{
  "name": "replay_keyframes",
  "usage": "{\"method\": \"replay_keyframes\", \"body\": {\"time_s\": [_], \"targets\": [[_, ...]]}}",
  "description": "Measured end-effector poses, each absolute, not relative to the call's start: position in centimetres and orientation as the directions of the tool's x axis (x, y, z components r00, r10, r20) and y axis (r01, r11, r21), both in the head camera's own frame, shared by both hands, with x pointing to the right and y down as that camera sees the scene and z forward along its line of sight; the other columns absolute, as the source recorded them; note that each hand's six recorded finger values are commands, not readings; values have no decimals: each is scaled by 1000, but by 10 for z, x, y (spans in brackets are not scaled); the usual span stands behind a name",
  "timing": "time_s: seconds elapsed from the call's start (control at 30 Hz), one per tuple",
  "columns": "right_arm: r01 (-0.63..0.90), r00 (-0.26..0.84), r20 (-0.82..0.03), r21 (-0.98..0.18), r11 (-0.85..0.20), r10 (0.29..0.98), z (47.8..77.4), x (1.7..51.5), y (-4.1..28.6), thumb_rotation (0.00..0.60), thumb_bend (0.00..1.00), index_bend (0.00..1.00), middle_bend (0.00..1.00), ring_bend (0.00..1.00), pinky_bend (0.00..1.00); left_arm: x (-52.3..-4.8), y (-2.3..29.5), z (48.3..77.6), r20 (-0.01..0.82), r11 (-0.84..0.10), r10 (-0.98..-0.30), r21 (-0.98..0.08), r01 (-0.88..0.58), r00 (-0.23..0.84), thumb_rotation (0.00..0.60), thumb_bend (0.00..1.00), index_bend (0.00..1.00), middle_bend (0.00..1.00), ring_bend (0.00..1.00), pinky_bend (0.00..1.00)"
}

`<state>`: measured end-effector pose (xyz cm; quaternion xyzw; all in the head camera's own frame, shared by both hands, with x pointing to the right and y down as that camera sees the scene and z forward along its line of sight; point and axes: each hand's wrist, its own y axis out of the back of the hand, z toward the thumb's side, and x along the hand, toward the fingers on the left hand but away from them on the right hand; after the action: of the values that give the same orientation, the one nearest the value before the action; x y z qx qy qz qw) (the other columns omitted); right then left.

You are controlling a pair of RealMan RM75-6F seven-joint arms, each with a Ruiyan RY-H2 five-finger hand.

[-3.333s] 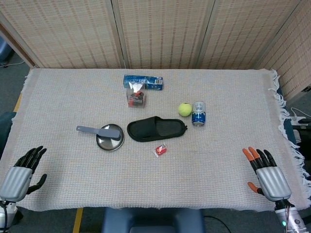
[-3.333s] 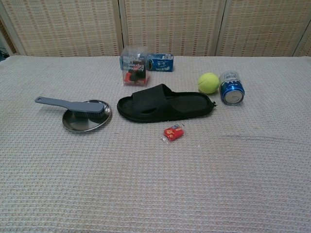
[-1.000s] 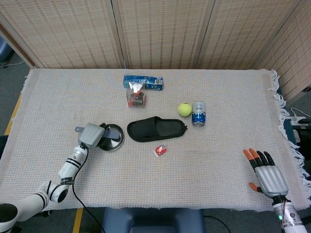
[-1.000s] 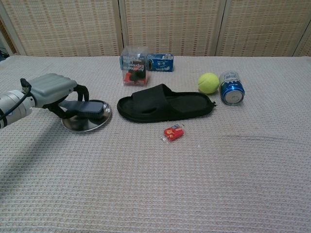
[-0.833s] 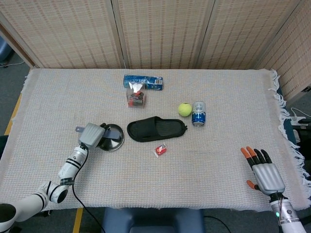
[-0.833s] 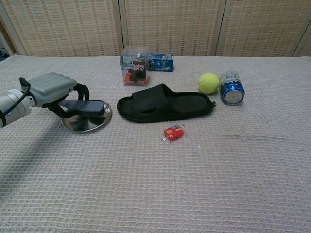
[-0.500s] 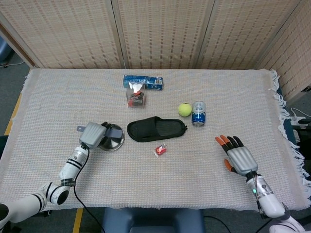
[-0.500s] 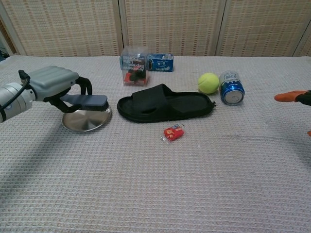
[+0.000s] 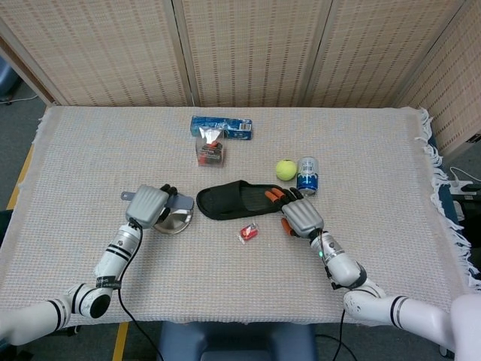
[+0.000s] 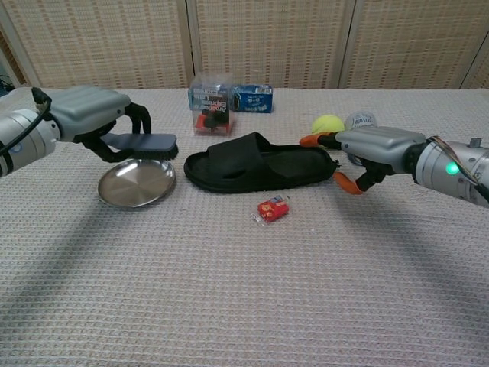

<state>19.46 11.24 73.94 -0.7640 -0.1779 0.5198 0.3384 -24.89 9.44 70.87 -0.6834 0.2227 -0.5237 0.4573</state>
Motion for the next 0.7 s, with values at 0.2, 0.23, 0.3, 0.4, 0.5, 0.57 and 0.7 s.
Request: {"method": "replay_keyframes", "body": {"time_s": [0.2,0.23,0.3,0.4,0.5,0.57,0.7], "targets": [[-116,373,-695,-692,-713,614,756,181,105,600,655,0,0,0,0,-237,93,706,510,-486,-777,-859,163,369,600,445,457,539,818,1000],[-122,371,-698,-691,-713,612,758,180,105,600,655,1,0,0,0,-234,92,706,509,-487,-776,-859,159,371,600,445,456,538,818,1000],[-136,368,-705,-685,-715,606,761,178,106,600,655,3,0,0,0,-230,91,706,509,-490,-774,-858,152,376,600,445,455,536,818,1000],[-154,365,-715,-678,-719,596,763,177,108,600,655,8,0,0,0,-222,91,706,508,-495,-771,-858,141,385,600,445,453,535,818,1000],[-179,365,-724,-671,-719,585,765,176,112,600,655,8,0,0,0,-212,90,708,509,-500,-763,-855,137,398,600,445,453,536,818,1000],[-197,362,-732,-665,-720,577,767,176,114,600,655,8,0,0,0,-202,90,709,509,-503,-758,-854,131,408,600,444,454,536,818,1000],[-226,354,-747,-652,-724,562,770,177,118,600,655,8,0,0,0,-183,92,708,497,-496,-752,-859,124,434,600,445,457,538,818,1000]]}}
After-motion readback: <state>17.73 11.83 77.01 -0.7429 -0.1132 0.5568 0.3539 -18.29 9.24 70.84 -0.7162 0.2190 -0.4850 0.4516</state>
